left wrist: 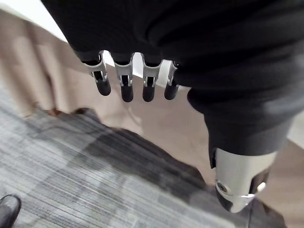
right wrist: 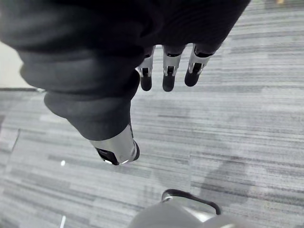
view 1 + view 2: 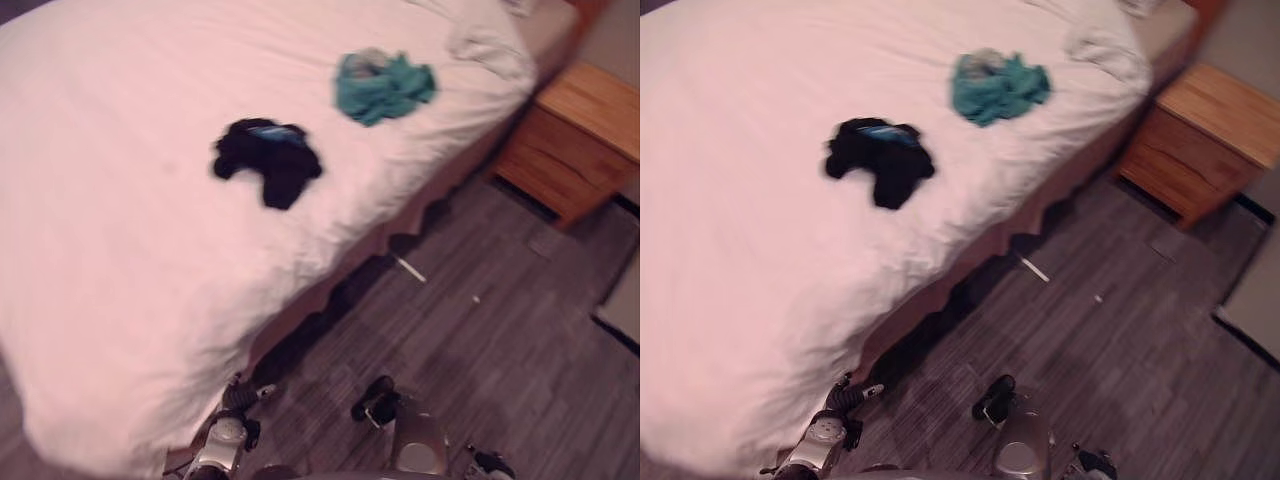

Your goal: Tidy the bed and pick cloth on bed and put in laundry

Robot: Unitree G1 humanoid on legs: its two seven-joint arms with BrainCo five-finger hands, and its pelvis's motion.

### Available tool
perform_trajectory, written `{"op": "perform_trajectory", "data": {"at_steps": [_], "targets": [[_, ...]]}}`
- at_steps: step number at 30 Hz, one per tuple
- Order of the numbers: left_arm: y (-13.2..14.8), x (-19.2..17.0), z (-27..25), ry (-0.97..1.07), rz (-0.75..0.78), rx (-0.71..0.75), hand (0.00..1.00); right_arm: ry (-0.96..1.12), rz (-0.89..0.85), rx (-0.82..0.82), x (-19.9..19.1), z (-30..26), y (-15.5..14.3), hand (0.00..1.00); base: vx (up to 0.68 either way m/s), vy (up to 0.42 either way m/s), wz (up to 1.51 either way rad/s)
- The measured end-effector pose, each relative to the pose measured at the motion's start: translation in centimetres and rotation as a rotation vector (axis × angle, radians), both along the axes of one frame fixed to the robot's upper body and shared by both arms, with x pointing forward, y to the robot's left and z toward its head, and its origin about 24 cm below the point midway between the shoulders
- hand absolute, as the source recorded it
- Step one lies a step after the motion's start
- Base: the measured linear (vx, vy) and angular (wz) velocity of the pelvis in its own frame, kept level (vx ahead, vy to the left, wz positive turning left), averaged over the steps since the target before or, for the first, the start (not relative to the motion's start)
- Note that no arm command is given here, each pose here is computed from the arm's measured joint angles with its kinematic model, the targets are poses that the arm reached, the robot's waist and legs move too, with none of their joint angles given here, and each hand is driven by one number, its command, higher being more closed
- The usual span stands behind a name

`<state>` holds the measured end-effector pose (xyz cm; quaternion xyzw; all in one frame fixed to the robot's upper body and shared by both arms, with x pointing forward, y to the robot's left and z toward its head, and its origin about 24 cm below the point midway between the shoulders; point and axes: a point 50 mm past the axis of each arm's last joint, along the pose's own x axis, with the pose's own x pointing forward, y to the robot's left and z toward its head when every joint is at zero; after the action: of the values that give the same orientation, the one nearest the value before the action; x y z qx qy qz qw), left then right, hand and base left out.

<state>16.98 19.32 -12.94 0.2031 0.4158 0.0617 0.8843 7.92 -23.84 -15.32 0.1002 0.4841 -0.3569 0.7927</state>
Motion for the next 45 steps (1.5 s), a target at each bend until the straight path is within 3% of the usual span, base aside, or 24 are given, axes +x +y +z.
{"op": "perform_trajectory", "data": {"at_steps": [7,15,20,26,37,42,45], "targets": [[-0.9,-1.7,-0.8,0.030,0.005,-0.020,0.00,0.019,0.292,-0.043,1.7,0.2,1.2,0.00,0.29,-0.008,-2.24],[-2.1,-2.7,-1.1,0.022,0.048,-0.055,0.00,0.051,0.337,-0.078,1.2,0.2,0.6,0.00,0.24,0.240,-1.48],[-2.4,-2.1,-1.0,0.009,0.032,-0.064,0.00,0.110,0.383,-0.046,-1.0,-0.5,2.1,0.00,0.31,0.296,0.15],[-3.4,-2.5,-1.3,0.045,-0.047,-0.074,0.00,0.037,0.417,-0.069,0.8,0.1,2.6,0.00,0.37,0.110,0.56],[-2.5,-2.6,-1.5,0.072,-0.041,-0.034,0.00,-0.055,0.396,-0.138,4.7,1.5,1.2,0.00,0.56,-0.221,0.16],[-2.6,-2.7,-1.1,0.016,0.075,-0.080,0.00,-0.068,0.422,-0.169,4.9,2.0,0.8,0.00,0.45,-0.117,-0.77],[-2.0,-1.6,-0.2,-0.060,0.094,-0.076,0.00,-0.069,0.481,-0.145,5.3,1.7,2.2,0.00,0.36,0.033,-0.87]]}}
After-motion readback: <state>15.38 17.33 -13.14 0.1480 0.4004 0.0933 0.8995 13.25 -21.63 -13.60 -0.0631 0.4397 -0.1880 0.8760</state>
